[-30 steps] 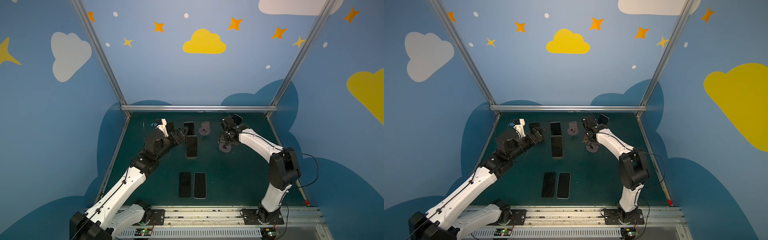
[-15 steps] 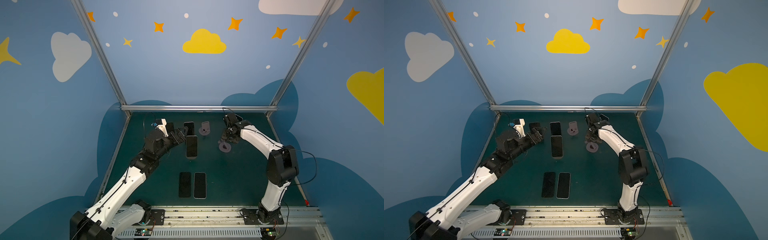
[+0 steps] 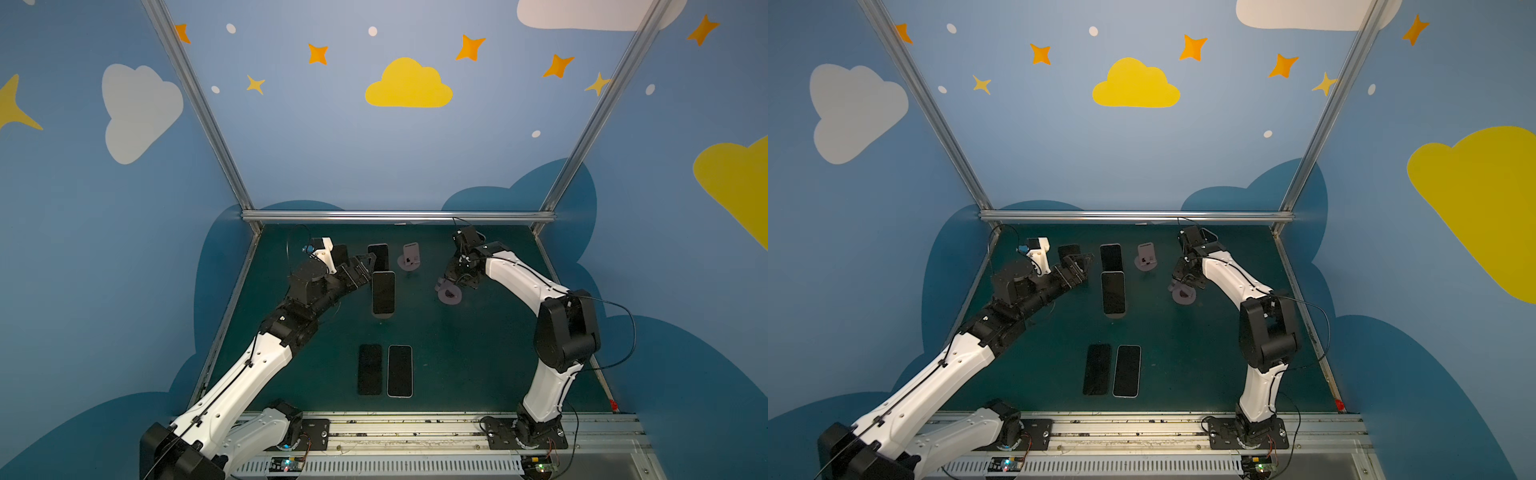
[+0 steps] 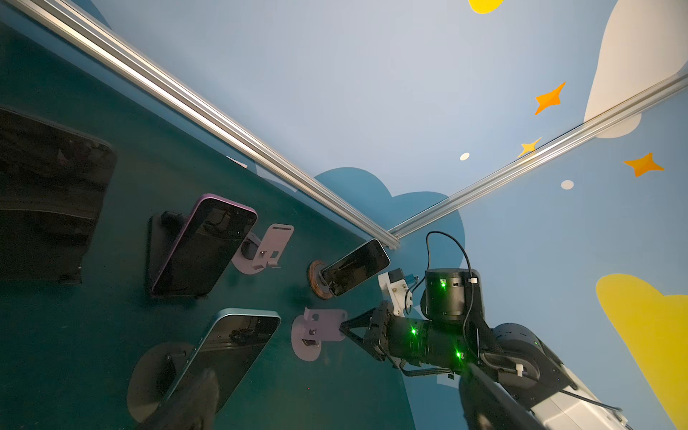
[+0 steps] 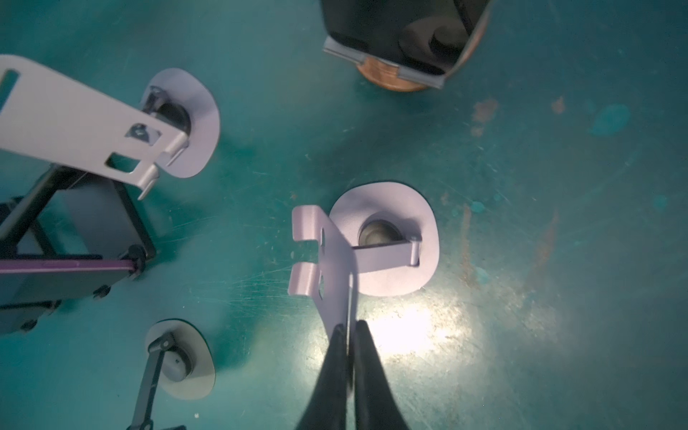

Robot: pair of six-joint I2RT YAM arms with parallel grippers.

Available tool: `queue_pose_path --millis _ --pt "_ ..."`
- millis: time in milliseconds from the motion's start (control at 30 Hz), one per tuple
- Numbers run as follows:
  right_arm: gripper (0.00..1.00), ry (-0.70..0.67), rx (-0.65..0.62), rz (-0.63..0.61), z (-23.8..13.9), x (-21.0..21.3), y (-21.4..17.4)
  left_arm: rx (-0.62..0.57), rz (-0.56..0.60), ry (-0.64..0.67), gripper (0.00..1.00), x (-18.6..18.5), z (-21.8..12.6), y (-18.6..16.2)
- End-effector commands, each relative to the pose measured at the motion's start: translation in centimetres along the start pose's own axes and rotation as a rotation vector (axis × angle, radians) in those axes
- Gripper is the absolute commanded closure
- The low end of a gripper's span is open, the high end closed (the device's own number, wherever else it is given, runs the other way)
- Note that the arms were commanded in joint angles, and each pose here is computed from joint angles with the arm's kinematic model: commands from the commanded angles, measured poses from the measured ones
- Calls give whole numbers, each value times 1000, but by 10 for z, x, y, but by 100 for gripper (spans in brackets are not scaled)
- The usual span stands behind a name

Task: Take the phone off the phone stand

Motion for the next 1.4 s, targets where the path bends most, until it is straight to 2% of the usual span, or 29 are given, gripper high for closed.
queue_pose_path --millis 0,367,467,600,667,800,867,1067,1200,1300,1367 --pt "98 22 31 -28 -1 -2 -9 0 -1 0 0 3 2 0" --pt "100 204 73 -231 -19 14 -30 2 -2 -4 0 2 1 0" --pt "100 199 118 -281 -18 15 -42 1 -3 -5 0 2 1 0" --pt "99 170 118 -319 -24 9 -53 4 -6 -6 0 3 2 0" --pt "91 152 114 -321 -27 4 -55 7 -7 -11 0 2 2 -1" --pt "58 149 109 -334 -38 0 -57 7 -11 -12 0 2 2 -1" --pt "47 141 103 -339 -43 1 -61 10 -11 -11 0 3 3 -1" --pt "37 76 106 -298 -38 -1 -82 13 -14 -7 0 4 4 -2" --pt "28 -90 4 -200 -52 7 -93 19 -19 -12 0 4 5 -2" --pt "20 -172 -113 -240 -68 26 -92 19 -18 -10 0 4 5 -2" --pt "17 -225 -147 -286 -72 34 -83 13 -17 -6 0 4 4 -2"
Point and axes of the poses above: each gripper's point midway between its finger pads, its own z axis out along the fingers, its own x axis along the line the jaws close on, y = z × x, the point moved 10 cm from there along -z, back along the fingers, and after that the axes turned 9 degrees about -z, right-handed, at the moved point
